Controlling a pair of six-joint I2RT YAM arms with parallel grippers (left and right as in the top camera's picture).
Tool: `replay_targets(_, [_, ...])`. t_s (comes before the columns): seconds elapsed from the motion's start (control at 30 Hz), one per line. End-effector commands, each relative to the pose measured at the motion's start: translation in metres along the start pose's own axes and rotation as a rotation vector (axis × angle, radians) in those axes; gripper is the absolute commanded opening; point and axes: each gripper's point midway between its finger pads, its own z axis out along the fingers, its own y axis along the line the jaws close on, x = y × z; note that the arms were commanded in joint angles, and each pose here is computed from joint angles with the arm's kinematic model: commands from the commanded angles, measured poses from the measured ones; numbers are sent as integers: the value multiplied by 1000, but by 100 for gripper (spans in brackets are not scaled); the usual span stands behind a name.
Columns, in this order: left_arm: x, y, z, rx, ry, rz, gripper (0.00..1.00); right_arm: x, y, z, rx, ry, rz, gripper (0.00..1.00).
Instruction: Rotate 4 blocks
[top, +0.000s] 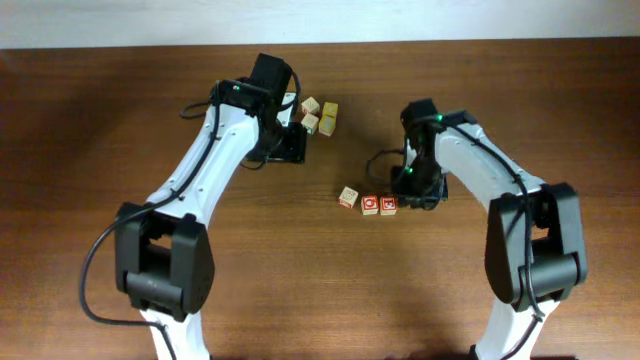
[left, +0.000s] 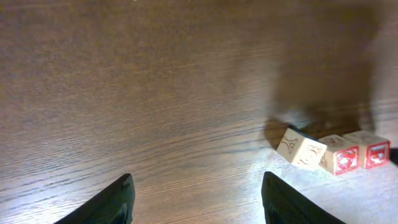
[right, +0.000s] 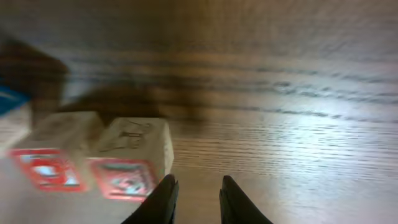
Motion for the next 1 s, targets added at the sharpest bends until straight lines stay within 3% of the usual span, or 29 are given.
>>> replay_targets(0.0, [5,3,16,-6,39,-39,64,6,0,10,-24,15,14,25])
replay_targets(0.47, [4,2,17,-4,35,-38,65,6,44,19,-124,-14,-73,25])
replay_targets(0.63, [8,-11,18,1,41,-13,65,0,59,20,-141,-48,17,25])
replay_targets(0.97, [22,-30,22,0,75,-11,68,3,91,22,-171,-80,-81,28])
